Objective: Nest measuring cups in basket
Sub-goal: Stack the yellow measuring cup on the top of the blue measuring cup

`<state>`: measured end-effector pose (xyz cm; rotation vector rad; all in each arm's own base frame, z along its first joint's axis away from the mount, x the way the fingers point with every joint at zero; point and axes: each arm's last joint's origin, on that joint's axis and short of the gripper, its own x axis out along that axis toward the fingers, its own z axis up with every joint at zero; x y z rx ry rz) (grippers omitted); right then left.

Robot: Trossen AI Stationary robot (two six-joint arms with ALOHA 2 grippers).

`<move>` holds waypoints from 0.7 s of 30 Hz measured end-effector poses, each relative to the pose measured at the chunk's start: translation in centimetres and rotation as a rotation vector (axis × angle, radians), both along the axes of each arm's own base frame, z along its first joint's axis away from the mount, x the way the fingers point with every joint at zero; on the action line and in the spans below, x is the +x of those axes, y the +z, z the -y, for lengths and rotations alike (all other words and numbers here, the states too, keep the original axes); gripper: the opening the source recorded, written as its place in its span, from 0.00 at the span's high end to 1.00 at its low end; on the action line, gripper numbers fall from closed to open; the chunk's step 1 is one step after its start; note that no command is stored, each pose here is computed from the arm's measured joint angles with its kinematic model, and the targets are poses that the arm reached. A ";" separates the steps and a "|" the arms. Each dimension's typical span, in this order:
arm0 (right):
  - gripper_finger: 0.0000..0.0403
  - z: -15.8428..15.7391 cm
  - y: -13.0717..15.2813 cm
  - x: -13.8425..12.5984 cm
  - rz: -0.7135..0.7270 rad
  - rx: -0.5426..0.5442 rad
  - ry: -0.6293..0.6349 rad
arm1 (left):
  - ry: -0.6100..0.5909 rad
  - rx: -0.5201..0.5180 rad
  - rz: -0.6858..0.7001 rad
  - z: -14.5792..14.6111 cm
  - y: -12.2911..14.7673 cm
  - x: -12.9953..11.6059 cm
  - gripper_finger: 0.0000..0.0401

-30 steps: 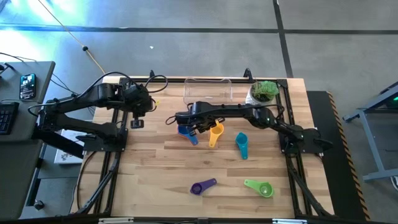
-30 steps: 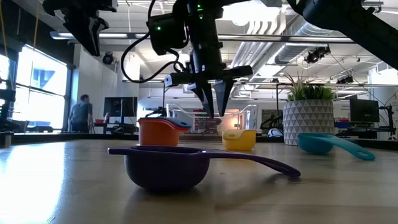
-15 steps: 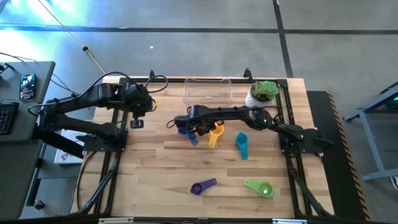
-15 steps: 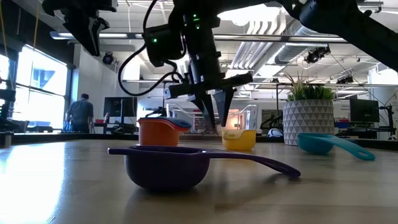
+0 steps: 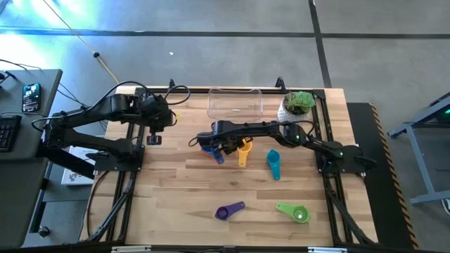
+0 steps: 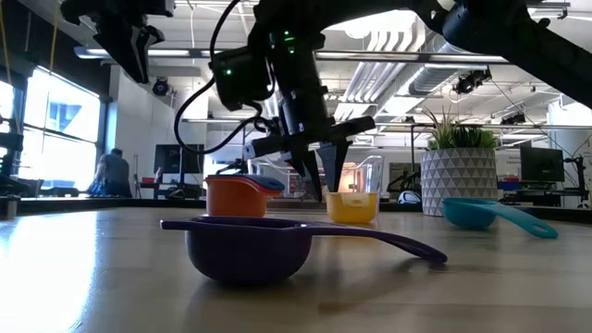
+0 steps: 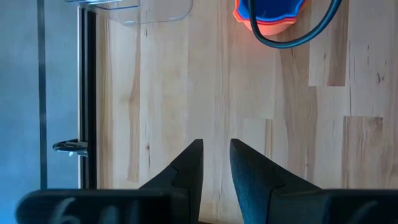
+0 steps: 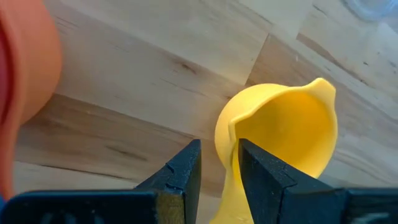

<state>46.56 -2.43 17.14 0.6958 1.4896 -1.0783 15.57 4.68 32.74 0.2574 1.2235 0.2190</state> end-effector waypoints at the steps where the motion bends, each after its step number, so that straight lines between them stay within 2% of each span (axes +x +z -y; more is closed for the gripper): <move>1: 0.75 0.0 0.0 0.0 -0.001 0.004 0.002 | 0.000 0.000 0.000 0.0 0.0 0.0 0.82; 7: 0.77 0.1 -0.6 0.1 -0.016 0.030 0.018 | 0.000 0.000 0.000 0.0 0.0 0.0 0.82; 14: 0.98 0.1 -0.7 0.1 -0.017 0.030 0.020 | 0.000 0.000 0.000 0.0 0.0 0.0 0.82; 21: 0.99 -0.1 -0.5 0.1 -0.013 0.055 0.025 | 0.000 0.000 0.000 0.0 0.0 0.0 0.82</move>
